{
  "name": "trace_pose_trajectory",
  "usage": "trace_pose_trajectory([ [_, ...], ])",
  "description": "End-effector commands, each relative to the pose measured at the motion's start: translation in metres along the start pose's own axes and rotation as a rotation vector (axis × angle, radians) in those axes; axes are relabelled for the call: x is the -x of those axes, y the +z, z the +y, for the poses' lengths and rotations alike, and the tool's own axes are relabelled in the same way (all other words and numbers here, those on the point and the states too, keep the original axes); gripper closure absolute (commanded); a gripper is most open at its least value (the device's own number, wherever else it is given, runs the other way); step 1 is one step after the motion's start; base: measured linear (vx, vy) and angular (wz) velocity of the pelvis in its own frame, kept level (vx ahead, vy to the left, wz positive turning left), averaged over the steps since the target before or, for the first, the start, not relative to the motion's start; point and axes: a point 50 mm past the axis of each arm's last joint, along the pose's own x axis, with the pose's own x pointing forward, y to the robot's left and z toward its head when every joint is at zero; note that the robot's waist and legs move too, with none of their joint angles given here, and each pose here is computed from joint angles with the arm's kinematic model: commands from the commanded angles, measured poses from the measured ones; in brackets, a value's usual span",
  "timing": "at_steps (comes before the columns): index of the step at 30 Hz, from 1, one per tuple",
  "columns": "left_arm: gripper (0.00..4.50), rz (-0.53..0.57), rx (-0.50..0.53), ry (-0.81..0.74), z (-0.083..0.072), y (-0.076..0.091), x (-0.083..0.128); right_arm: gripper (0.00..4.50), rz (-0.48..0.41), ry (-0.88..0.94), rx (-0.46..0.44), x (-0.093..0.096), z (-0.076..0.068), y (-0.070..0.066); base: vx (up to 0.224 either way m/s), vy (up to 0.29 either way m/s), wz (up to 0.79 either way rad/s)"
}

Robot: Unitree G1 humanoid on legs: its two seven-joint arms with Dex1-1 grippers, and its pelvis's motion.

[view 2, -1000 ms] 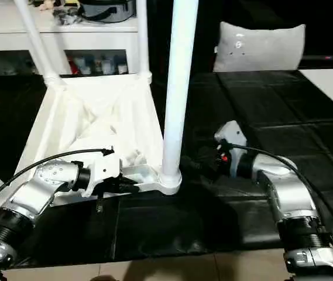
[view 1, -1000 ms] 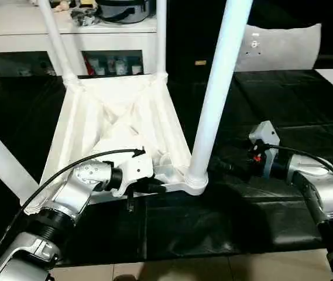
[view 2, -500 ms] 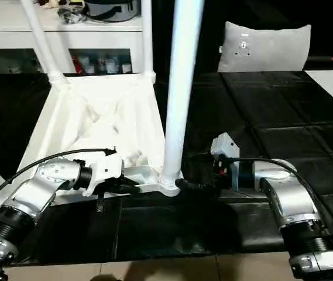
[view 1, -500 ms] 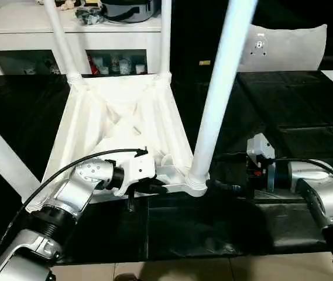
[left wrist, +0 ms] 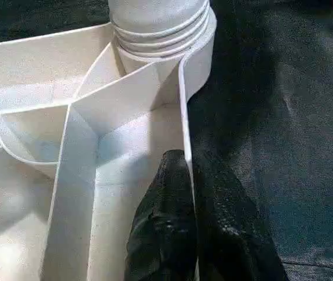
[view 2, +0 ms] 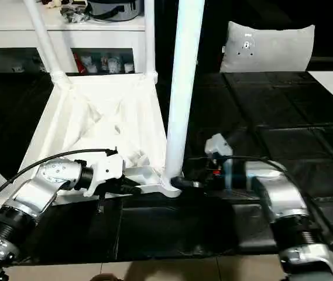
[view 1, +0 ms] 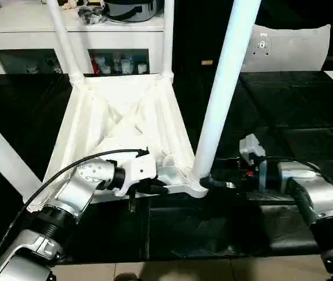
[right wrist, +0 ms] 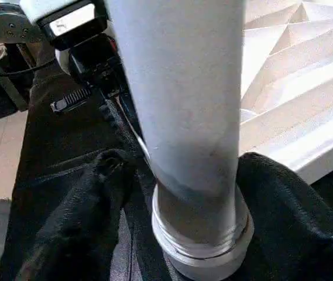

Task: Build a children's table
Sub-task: Rotate leg to tighten

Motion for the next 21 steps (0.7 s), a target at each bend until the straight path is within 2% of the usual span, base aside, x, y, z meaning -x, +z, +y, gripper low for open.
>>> trace_pose_trajectory([
  [1, 4.50, -0.017, -0.052, -0.040, -0.004, 0.010, -0.006, 1.57, -0.012, 0.042, -0.001, -0.002, 0.001, 0.006, 0.000, 0.000, 0.00],
  [8, 4.50, -0.014, -0.036, -0.049, -0.007, 0.008, -0.006, 2.22, -0.010, 0.073, -0.046, -0.003, 0.005, 0.001, 0.000, 0.000, 0.00],
  [14, 4.50, -0.051, 0.015, -0.018, -0.005, 0.012, -0.008, 2.55, -0.031, 0.087, -0.063, -0.009, 0.015, -0.003, 0.000, 0.000, 0.00],
  [17, 4.50, -0.081, 0.045, 0.003, -0.005, 0.017, -0.011, 2.85, -0.061, 0.036, -0.069, -0.015, 0.022, -0.003, 0.000, 0.000, 0.00],
  [21, 4.50, -0.086, 0.040, -0.005, -0.008, 0.018, -0.014, 3.01, -0.077, -0.028, -0.037, -0.020, 0.026, -0.003, 0.000, 0.000, 0.00],
])
